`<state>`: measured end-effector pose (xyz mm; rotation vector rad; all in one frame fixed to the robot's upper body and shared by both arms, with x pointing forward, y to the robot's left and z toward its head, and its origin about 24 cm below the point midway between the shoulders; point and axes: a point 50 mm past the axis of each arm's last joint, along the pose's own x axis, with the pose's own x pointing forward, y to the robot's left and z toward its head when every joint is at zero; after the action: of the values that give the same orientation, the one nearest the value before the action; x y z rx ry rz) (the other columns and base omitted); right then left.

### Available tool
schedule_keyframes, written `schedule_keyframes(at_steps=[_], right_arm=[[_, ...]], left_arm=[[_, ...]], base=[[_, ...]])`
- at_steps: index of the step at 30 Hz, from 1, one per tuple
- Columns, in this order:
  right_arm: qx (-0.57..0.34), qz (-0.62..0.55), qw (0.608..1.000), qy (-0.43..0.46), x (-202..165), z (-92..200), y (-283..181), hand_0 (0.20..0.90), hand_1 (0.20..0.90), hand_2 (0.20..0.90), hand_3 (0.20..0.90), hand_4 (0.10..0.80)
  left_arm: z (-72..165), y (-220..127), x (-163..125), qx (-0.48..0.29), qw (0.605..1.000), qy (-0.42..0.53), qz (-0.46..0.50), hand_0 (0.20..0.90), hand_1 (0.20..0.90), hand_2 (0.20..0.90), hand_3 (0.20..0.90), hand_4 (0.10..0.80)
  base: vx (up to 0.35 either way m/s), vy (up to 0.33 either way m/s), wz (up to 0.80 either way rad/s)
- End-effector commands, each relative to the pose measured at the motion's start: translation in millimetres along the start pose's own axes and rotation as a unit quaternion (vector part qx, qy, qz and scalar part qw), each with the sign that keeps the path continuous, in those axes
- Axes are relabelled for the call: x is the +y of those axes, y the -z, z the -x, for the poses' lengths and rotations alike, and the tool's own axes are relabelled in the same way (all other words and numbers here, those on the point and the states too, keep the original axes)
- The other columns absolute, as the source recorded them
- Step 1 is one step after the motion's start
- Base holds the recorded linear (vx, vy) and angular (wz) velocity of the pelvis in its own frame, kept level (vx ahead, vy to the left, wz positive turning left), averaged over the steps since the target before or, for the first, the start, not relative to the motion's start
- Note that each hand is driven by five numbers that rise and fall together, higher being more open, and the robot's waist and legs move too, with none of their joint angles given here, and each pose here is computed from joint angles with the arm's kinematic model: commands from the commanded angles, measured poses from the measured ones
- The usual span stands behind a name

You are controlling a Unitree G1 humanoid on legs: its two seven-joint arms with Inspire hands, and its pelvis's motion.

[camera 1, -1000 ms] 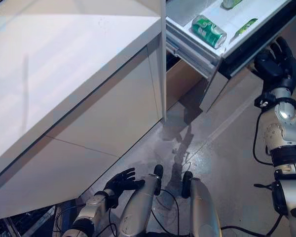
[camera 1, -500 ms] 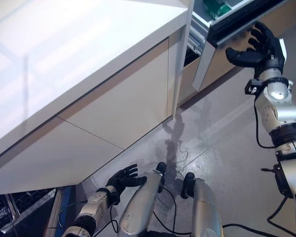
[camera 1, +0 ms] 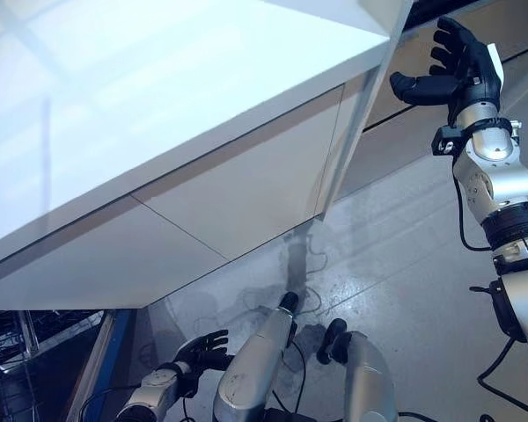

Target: Put drinks into fridge and close the fridge

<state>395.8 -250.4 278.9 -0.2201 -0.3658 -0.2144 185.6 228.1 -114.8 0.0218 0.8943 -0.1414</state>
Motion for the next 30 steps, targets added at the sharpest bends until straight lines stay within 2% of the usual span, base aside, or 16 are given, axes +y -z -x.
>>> schedule_keyframes(at_steps=[1,9,15,24,28,29,30], right_arm=[[-0.134,-0.037,0.989,0.056,-20,-8,-69,0.9,0.9,0.9,0.9,0.8],[-0.096,-0.055,0.992,0.066,-31,10,-30,0.9,0.9,0.9,0.9,0.8],[-0.005,-0.062,0.998,0.026,-29,39,33,0.9,0.9,0.9,0.9,0.8],[0.226,-0.07,0.971,-0.026,-9,127,160,0.9,0.9,0.9,0.9,0.8],[0.343,-0.077,0.935,-0.042,-4,183,213,0.9,0.9,0.9,0.9,0.8],[0.39,-0.076,0.916,-0.05,-3,213,233,0.9,0.9,0.9,0.9,0.8],[0.399,-0.076,0.912,-0.051,-3,218,236,0.9,0.9,0.9,0.9,0.8]], left_arm=[[9,14,13,0.025,0.999,-0.013,-0.04,0.9,0.9,0.9,0.9,0.8],[9,19,16,0.037,0.998,-0.027,-0.032,0.9,0.9,0.9,0.9,0.8],[9,22,12,0.042,0.999,-0.026,-0.005,0.9,0.9,0.9,0.9,0.8],[10,46,3,0.08,0.996,-0.015,0.038,0.9,0.9,0.9,0.9,0.8],[14,66,1,0.112,0.992,-0.027,0.058,0.9,0.9,0.9,0.9,0.8],[17,74,0,0.122,0.989,-0.032,0.076,0.9,0.9,0.9,0.9,0.8],[17,75,0,0.124,0.989,-0.033,0.079,0.9,0.9,0.9,0.9,0.8]], base=[[-0.014,-0.04,-0.05],[-0.02,-0.031,-0.27],[0.007,0.006,-0.31],[0.014,0.014,-0.13],[-0.018,0.012,-0.01],[0.0,0.0,0.0],[0.0,0.0,0.0]])
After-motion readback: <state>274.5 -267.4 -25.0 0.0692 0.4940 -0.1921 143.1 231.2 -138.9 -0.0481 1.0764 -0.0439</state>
